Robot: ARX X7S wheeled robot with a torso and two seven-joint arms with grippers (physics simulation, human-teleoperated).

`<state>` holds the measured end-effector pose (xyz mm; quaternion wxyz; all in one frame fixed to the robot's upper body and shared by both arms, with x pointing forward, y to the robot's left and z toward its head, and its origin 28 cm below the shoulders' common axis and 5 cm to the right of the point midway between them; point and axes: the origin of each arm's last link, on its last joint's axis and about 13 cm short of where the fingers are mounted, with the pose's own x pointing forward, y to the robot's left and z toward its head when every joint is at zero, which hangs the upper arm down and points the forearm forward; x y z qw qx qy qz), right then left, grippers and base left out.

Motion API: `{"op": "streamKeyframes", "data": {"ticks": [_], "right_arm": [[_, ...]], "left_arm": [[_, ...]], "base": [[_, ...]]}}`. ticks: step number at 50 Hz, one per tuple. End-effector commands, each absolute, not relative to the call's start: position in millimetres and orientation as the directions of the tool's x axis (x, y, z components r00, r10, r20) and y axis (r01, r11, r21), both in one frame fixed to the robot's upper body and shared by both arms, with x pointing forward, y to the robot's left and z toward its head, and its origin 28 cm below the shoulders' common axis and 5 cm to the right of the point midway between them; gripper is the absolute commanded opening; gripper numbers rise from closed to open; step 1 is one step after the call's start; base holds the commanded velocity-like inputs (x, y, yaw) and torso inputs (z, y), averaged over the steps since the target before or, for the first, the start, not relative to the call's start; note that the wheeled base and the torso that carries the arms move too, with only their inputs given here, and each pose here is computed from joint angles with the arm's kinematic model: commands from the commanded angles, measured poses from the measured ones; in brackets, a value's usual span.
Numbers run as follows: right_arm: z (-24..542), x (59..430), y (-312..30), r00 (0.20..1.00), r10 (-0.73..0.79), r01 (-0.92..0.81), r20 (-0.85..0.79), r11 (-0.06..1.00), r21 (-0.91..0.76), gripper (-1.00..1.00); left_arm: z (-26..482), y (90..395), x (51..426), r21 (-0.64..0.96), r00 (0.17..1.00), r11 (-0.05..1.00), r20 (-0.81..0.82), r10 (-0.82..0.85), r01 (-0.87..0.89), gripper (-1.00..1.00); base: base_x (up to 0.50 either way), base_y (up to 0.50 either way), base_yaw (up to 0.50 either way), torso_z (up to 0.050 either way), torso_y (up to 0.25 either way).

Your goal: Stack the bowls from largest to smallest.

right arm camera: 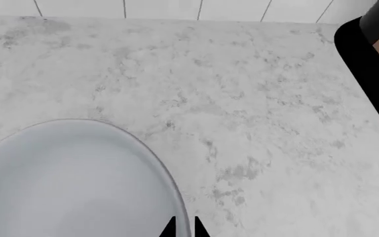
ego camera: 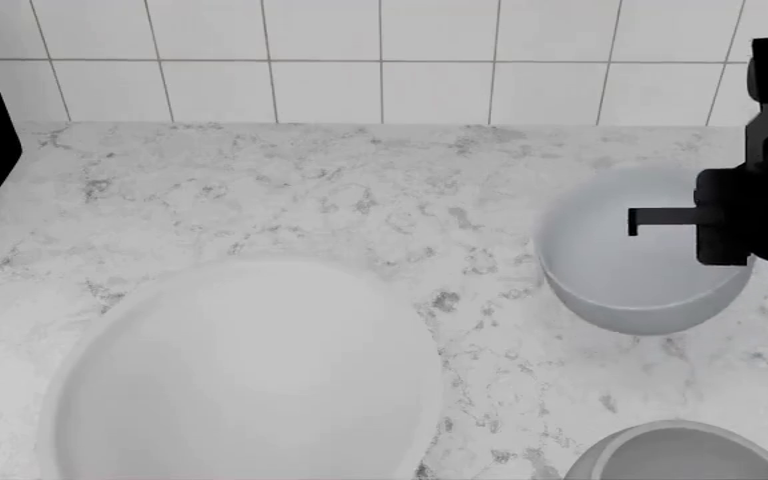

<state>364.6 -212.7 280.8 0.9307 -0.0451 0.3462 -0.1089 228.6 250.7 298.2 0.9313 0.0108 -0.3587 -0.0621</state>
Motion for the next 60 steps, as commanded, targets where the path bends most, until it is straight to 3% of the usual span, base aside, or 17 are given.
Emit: {"op": "streamKeyframes", "data": {"ticks": [1, 20, 60], "right_arm": [[306, 354, -206, 0.795, -0.193, 0.136, -0.575, 0.981, -0.141, -1.00], [313, 346, -172, 0.842, 0.007, -0.073, -0.539, 0.992, -0.102, -1.00], [298, 335, -116, 0.771, 0.270, -0.387, -0.577, 0.918, -0.087, -1.00]], "left_arm": [[298, 251, 224, 0.062, 0.733, 0.991, 0.669, -0.126, 0.115, 1.00], [289, 254, 208, 0.066, 0.733, 0.991, 0.668, -0.128, 0.114, 1.00], [283, 256, 206, 0.058, 0.731, 0.993, 0.672, -0.117, 0.106, 1.00]], "base": [[0.00, 0.00, 0.00, 0.000, 0.000], [0.00, 0.00, 0.00, 0.000, 0.000], [0.00, 0.00, 0.00, 0.000, 0.000]]}}
